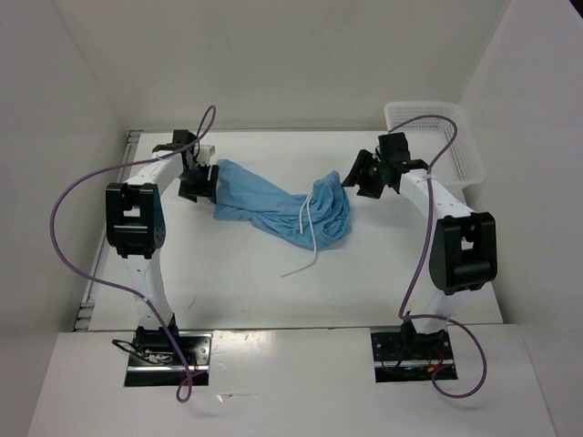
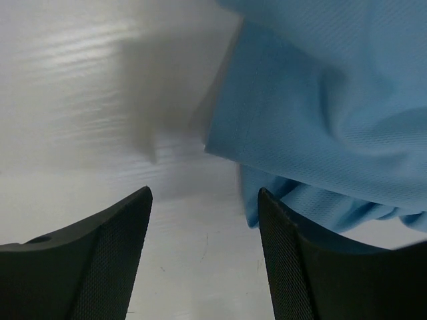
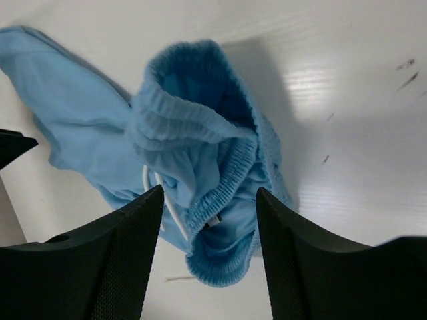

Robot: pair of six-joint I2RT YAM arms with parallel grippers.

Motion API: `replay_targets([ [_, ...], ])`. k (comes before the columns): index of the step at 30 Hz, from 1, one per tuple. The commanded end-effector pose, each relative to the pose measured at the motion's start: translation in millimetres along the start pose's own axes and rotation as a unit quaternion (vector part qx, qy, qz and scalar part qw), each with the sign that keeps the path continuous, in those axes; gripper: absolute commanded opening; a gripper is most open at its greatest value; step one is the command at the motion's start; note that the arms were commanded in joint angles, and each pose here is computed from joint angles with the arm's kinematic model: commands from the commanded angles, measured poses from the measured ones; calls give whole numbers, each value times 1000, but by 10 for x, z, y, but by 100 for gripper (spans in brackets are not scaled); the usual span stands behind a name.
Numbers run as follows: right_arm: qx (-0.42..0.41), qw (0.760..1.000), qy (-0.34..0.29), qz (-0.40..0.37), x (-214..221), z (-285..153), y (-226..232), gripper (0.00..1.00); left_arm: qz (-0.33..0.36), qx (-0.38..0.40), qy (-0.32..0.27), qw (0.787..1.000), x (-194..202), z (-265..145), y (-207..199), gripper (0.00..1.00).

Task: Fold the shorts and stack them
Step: Flatten the shorts out

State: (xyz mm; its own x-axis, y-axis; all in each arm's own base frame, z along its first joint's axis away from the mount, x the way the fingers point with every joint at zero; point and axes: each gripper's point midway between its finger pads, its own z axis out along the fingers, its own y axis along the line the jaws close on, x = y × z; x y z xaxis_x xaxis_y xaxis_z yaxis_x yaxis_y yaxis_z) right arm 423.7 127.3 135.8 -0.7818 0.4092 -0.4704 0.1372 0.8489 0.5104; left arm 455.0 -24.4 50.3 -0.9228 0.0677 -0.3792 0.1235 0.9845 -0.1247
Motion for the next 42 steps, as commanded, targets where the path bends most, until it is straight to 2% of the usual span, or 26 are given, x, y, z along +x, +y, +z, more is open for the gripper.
replay_targets([
  [1, -17, 1000, -10, 3, 49, -22, 42, 62, 11, -4, -42, 999, -176, 66, 5, 72],
  [6, -20, 1000, -13, 2, 49, -68, 55, 60, 15, 18, -80, 997, -393, 64, -29, 73],
  [11, -11, 1000, -19, 2, 70, -133, 18, 59, 13, 43, -61, 997, -296, 235, -91, 73],
  [12, -7, 1000, -22, 2, 62, -131, 4, 59, 8, 45, -39, 998, -187, 322, -84, 72],
  [14, -2, 1000, -25, 2, 51, -129, -11, 58, 6, 38, -32, 999, -168, 396, -47, 69],
  [17, -5, 1000, -30, -3, -11, -126, 23, 58, 2, 47, -11, 999, -37, 500, -66, 57],
  [19, -11, 999, -30, -4, -40, -119, 59, 58, 1, 62, -8, 998, -3, 510, -117, 45],
  [20, -14, 999, -35, -6, -88, -138, 95, 58, 1, 73, -9, 997, -5, 505, -157, 25],
  [23, -16, 1000, -16, -16, -18, 12, 136, 58, 5, 83, -23, 996, -84, 390, -207, 0],
  [27, -9, 999, 0, -41, 9, 244, 155, 58, 11, 81, -49, 995, -194, 23, -260, 0],
  [29, -1, 999, 2, -45, -31, 374, 119, 58, 6, 75, -66, 995, -240, -317, -220, 0],
  [33, 11, 999, 3, -47, -28, 465, 96, 64, 6, 57, -104, 993, -327, -933, -188, 0],
  [34, 11, 999, 3, -47, -28, 465, 96, 64, 7, 52, -129, 990, -414, -1165, -171, 0],
  [37, -1, 998, 29, -55, 147, 419, 221, 60, -2, 57, -122, 991, -314, -1492, -196, 0],
  [39, -5, 996, 51, -70, 395, 395, 316, 58, -4, 63, -125, 990, -276, -1642, -220, 0],
  [42, -9, 994, 75, -76, 731, 317, 386, 58, -15, 57, -91, 994, -22, -1518, -197, 0],
])
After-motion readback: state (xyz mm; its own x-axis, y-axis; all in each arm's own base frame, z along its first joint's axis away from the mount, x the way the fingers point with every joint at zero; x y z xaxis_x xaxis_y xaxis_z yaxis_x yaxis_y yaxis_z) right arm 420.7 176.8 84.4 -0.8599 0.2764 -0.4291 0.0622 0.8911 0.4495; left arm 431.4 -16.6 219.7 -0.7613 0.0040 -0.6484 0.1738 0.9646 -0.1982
